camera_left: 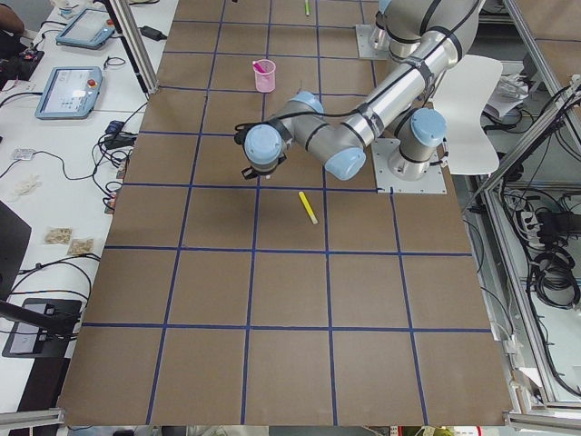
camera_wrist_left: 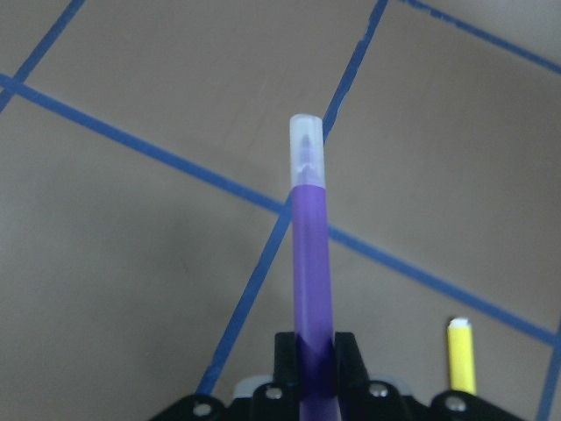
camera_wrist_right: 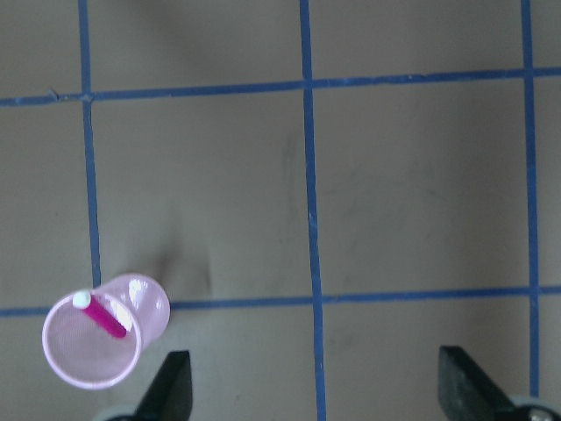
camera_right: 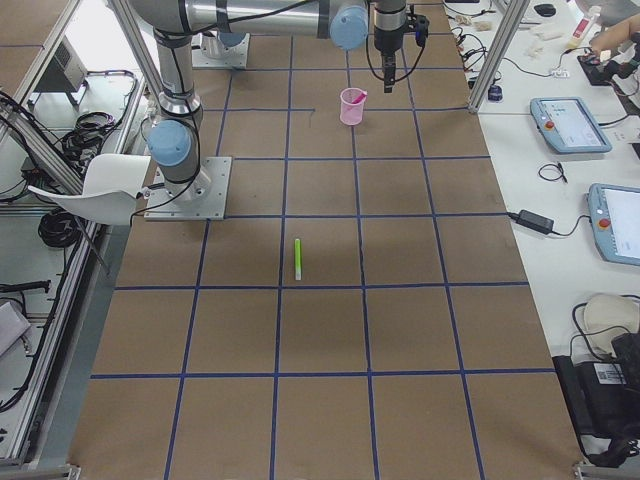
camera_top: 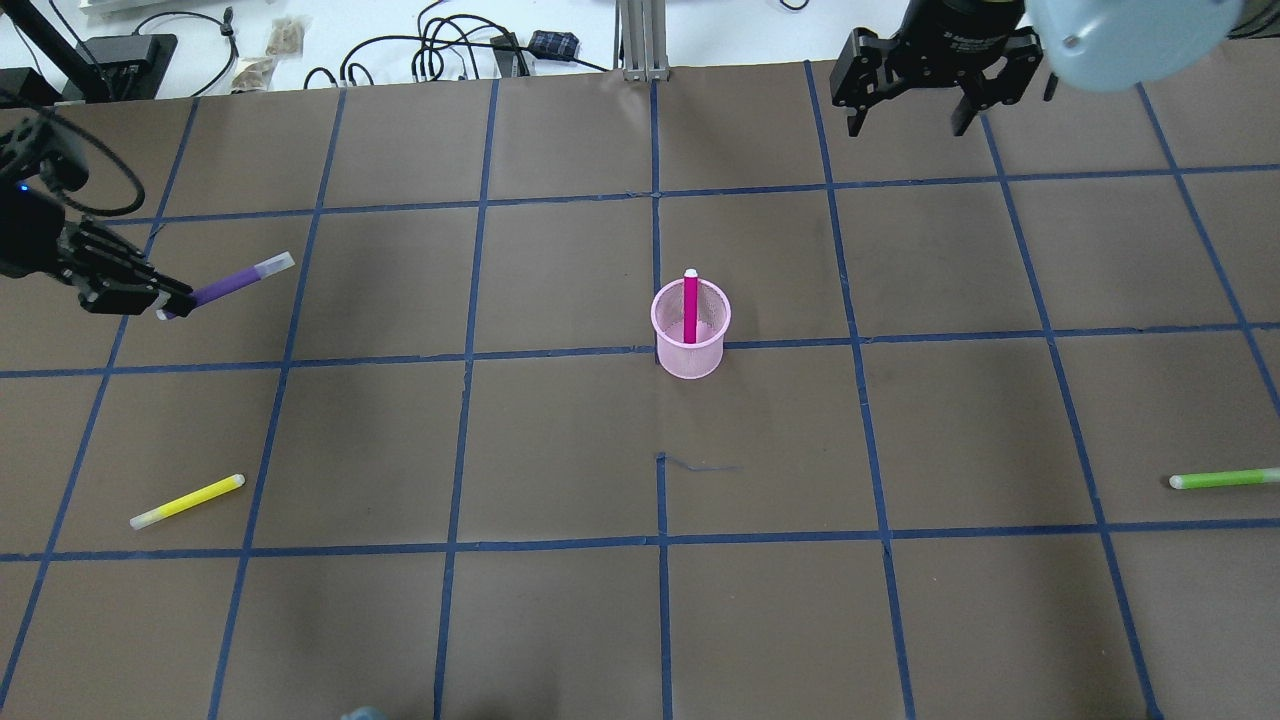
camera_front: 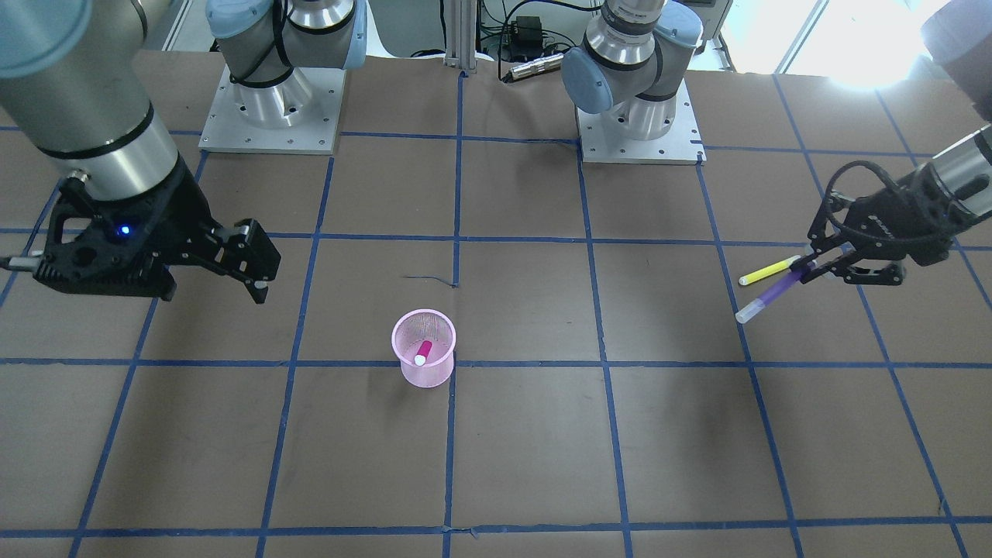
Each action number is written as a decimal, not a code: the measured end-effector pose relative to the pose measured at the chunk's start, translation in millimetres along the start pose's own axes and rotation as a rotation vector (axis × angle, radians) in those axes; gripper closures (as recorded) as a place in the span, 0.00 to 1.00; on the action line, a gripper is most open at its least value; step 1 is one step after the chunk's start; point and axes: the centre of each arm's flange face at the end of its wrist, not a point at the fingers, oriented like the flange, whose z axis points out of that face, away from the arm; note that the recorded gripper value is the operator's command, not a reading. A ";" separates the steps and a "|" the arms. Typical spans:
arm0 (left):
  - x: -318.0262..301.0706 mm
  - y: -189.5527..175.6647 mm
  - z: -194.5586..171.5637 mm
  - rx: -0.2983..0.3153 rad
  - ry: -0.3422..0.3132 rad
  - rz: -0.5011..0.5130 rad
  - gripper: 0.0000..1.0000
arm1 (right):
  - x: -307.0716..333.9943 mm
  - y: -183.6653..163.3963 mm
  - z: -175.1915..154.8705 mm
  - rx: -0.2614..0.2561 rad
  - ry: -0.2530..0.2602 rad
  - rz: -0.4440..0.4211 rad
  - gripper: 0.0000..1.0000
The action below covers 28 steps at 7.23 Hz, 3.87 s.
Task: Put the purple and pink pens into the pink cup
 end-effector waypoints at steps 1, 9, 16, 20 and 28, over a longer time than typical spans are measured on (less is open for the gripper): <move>32.3 -35.0 1.4 -0.016 -0.004 -0.104 1.00 | 1.4 29.2 -25.0 -0.034 -0.001 0.003 0.00; 241.2 -243.4 134.8 -0.114 0.119 -1.338 1.00 | 14.3 72.8 -16.6 0.003 0.051 -0.155 0.00; 206.6 -272.2 243.0 -0.280 0.398 -1.683 0.01 | 14.0 72.3 -16.9 0.012 0.053 -0.167 0.00; 200.5 -276.5 244.1 -0.288 0.493 -1.701 0.00 | 13.9 72.2 -16.7 0.012 0.052 -0.165 0.00; 173.6 -224.7 97.3 -0.098 -0.155 -1.124 0.00 | 12.4 75.2 -20.9 0.016 0.051 -0.153 0.00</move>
